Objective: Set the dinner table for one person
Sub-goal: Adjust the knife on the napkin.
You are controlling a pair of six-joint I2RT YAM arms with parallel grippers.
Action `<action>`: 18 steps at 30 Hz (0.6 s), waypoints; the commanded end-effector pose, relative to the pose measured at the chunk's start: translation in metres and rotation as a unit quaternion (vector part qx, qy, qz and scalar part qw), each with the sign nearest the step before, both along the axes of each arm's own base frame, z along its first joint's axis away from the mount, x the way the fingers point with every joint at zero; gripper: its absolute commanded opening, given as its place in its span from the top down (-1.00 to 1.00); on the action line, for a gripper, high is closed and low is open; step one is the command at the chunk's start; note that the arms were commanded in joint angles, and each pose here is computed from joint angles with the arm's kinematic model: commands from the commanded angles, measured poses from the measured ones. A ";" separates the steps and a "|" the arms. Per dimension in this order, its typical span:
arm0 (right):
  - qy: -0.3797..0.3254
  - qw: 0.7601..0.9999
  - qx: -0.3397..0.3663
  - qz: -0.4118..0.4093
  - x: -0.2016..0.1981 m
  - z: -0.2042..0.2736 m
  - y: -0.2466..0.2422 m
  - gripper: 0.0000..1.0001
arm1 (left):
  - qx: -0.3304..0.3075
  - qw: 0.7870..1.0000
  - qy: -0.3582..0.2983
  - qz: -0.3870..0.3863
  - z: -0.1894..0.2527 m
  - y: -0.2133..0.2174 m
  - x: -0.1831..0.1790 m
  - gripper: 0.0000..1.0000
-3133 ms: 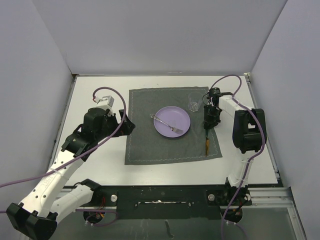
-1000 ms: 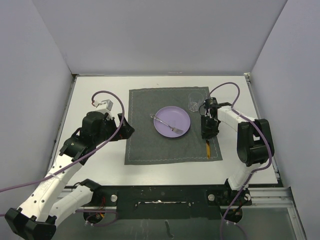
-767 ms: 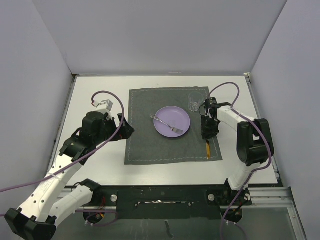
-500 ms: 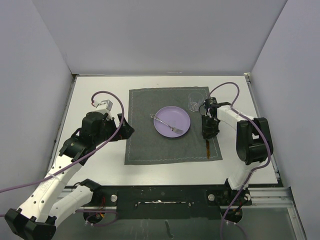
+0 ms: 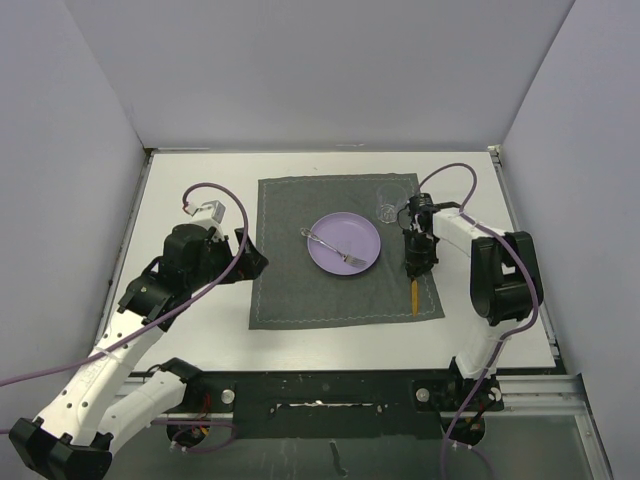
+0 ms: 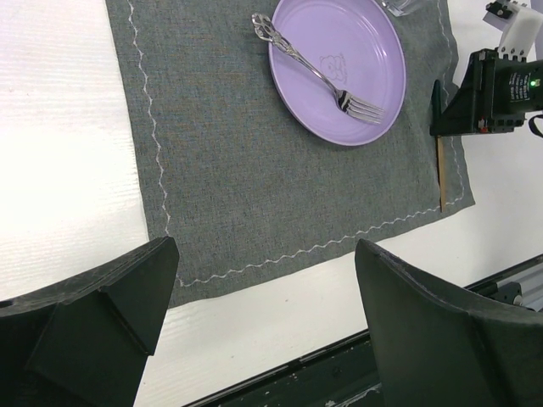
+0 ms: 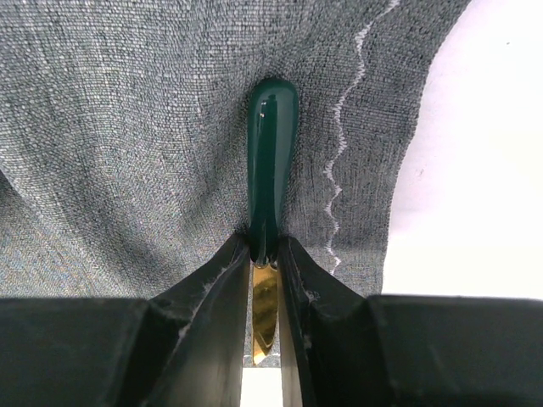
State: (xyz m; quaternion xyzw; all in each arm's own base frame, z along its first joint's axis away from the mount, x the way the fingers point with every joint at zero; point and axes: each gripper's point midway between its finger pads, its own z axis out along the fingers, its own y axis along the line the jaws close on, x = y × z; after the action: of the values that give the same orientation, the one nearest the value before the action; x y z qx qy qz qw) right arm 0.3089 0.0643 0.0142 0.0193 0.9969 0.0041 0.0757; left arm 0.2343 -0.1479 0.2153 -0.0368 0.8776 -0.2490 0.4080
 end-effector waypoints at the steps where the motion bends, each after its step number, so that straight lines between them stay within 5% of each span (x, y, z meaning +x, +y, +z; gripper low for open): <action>1: -0.056 0.998 -0.018 -0.011 0.018 0.030 -0.005 1.00 | -0.003 1.000 -0.027 0.000 0.013 0.002 0.002 -0.71; 8: -0.105 0.993 -0.042 0.027 0.013 0.088 0.004 1.00 | -0.009 1.000 -0.025 -0.005 0.012 -0.001 0.002 -0.71; 18: -0.106 0.970 -0.110 0.189 -0.003 0.127 0.029 1.00 | -0.011 1.000 -0.018 -0.010 0.004 -0.002 -0.002 -0.70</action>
State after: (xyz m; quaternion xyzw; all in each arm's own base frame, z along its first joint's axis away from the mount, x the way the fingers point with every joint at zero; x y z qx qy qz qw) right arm 0.3134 0.0996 0.1243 -0.1092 0.9756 -0.0364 0.1869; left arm 0.2304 -0.1483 0.2039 -0.0341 0.8842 -0.2475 0.3947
